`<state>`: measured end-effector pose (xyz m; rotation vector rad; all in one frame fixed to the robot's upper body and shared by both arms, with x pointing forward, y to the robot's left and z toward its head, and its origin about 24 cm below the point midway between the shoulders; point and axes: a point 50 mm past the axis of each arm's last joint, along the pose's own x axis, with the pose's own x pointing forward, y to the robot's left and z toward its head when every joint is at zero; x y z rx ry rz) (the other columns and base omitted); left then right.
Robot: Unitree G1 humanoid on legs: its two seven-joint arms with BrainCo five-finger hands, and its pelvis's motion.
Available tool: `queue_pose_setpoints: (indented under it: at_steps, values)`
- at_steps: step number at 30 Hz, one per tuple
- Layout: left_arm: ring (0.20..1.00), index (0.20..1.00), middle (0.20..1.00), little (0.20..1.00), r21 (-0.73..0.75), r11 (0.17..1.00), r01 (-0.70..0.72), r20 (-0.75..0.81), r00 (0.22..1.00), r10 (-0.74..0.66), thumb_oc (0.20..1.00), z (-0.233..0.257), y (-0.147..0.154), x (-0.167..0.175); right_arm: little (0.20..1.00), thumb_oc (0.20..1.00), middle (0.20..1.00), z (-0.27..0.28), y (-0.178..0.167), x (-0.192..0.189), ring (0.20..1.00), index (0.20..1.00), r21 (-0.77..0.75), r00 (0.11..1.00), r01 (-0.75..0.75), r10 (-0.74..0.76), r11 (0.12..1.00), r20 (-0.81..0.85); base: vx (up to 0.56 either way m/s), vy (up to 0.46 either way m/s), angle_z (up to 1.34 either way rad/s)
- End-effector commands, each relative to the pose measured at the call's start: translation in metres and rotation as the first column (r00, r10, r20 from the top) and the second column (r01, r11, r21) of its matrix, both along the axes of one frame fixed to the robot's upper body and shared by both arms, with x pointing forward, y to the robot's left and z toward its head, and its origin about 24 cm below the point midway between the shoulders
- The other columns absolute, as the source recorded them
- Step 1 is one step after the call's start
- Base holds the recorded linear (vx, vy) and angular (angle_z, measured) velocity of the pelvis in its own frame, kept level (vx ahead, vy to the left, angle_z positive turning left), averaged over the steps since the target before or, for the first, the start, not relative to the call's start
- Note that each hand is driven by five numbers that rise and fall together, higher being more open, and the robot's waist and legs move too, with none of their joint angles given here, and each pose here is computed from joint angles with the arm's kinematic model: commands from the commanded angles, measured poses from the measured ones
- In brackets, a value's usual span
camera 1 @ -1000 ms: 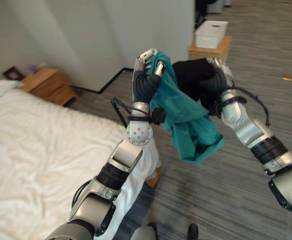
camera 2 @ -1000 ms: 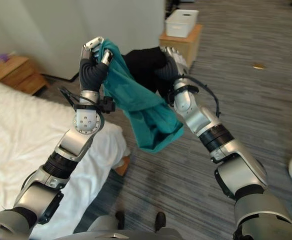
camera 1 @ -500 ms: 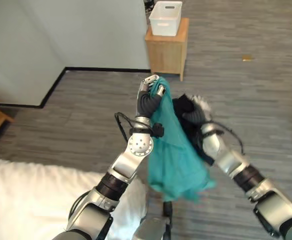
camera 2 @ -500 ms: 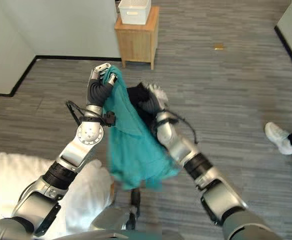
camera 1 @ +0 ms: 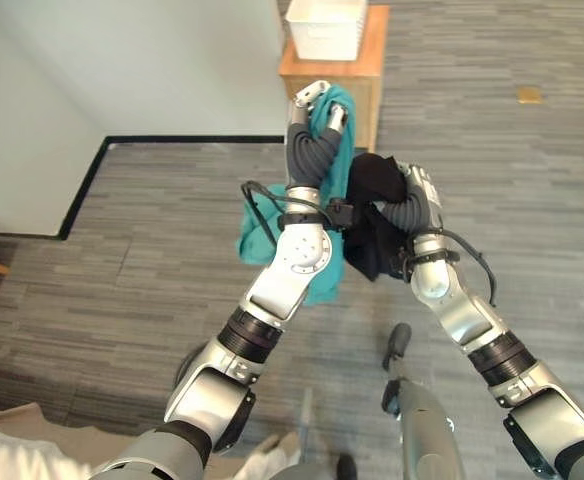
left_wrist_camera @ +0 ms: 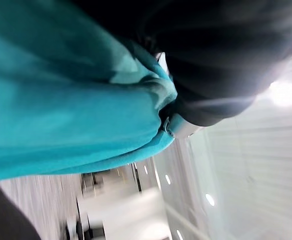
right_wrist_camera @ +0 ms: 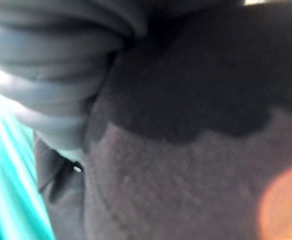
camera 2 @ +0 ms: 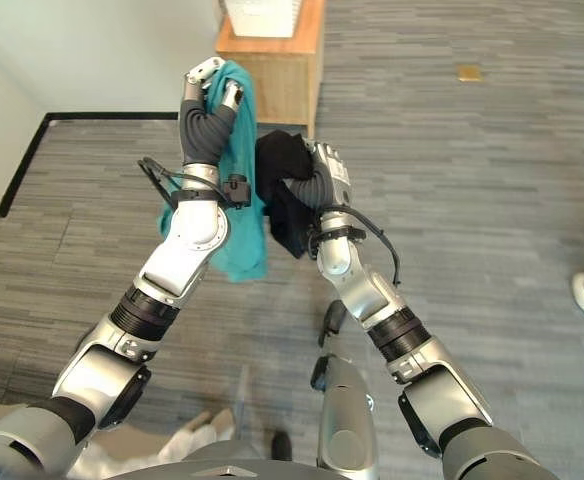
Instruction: Pick up bed clothes into laundry basket.
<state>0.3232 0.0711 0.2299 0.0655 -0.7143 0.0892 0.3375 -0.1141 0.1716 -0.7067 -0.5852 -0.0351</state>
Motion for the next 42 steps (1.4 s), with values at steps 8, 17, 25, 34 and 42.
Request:
queue_pose_setpoints:
  at_steps: [8, 17, 25, 34, 42]
  values:
    - [0.2, 0.2, 0.2, 0.2, 0.075, 0.997, 0.024, -0.012, 1.0, -0.023, 0.2, -0.022, 0.019, -0.013, 0.2, 0.2, 0.2, 0.065, -0.048, -0.025, 0.2, 0.2, 0.023, 0.967, -0.079, 0.071, 0.997, 0.246, 0.46, -0.203, -0.41]
    - [0.2, 0.2, 0.2, 0.2, 0.099, 0.995, -0.016, -0.074, 0.997, 0.023, 0.2, -0.038, 0.023, -0.009, 0.2, 0.2, 0.2, 0.049, -0.08, -0.022, 0.2, 0.2, -0.072, 0.965, 0.129, -0.108, 0.989, 0.24, 0.59, 0.13, -0.54]
    - [0.2, 0.2, 0.2, 0.2, 0.162, 0.986, -0.032, -0.037, 0.999, 0.039, 0.2, -0.033, 0.028, -0.008, 0.2, 0.2, 0.2, 0.12, -0.109, -0.033, 0.2, 0.2, 0.033, 0.859, 0.201, -0.193, 0.979, 0.474, 0.42, 0.063, 0.42]
    - [0.2, 0.2, 0.2, 0.2, 0.205, 0.978, 0.033, -0.106, 0.994, -0.011, 0.2, -0.053, 0.018, -0.009, 0.2, 0.2, 0.2, 0.169, -0.102, -0.022, 0.2, 0.2, -0.052, 0.812, 0.273, -0.201, 0.961, 0.549, 0.22, -0.148, 0.77]
    - [0.2, 0.2, 0.2, 0.2, 0.149, 0.987, 0.056, -0.127, 0.991, -0.037, 0.2, -0.061, 0.026, -0.016, 0.2, 0.2, 0.2, 0.19, -0.091, 0.003, 0.2, 0.2, -0.143, 0.817, 0.361, -0.238, 0.922, 0.526, 0.1, -0.075, 0.06]
